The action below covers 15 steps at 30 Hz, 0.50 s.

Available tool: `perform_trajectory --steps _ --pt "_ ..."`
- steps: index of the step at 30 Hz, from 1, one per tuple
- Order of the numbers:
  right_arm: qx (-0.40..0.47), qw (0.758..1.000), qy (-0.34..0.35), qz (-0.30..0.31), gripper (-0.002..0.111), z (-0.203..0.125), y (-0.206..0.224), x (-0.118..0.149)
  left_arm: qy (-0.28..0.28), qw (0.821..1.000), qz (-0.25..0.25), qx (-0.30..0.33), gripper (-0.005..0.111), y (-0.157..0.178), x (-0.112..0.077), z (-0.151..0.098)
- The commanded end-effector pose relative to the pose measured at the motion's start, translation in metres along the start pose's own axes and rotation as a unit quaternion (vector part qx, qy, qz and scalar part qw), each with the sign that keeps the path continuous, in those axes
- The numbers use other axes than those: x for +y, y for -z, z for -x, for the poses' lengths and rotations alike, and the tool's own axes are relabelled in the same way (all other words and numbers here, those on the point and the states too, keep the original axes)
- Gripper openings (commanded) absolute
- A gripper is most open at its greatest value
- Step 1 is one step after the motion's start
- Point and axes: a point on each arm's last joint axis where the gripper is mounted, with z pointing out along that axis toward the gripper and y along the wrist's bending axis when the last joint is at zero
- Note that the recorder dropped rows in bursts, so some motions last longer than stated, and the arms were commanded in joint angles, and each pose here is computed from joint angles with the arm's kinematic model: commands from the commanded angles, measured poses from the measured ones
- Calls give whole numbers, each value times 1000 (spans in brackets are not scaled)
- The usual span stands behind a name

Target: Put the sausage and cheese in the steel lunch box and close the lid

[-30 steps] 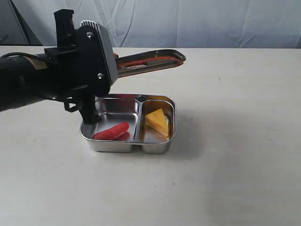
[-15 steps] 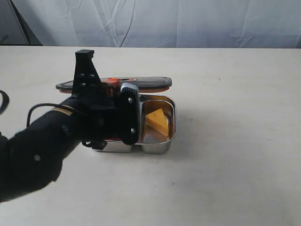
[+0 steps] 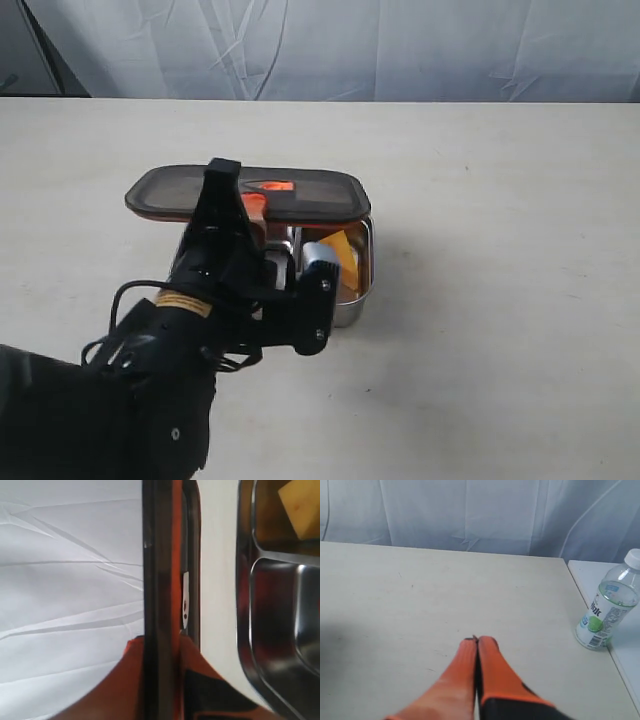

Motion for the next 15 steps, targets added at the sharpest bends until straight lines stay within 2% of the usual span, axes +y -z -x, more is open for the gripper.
perform_trajectory --steps 1,3,8,15 --pt "-6 1000 5 -14 -1 -12 -2 -4 -13 1000 20 -9 0 7 -6 9" --pt "-9 1000 0 -16 -1 -16 -2 -5 -16 999 42 -1 0 7 -6 8" --pt "-15 1000 -8 -15 -1 -23 -2 -7 -32 999 34 2 0 4 -17 10" --pt "-21 1000 -12 -15 -1 -30 -1 -10 -50 998 31 -27 0 0 -33 19"
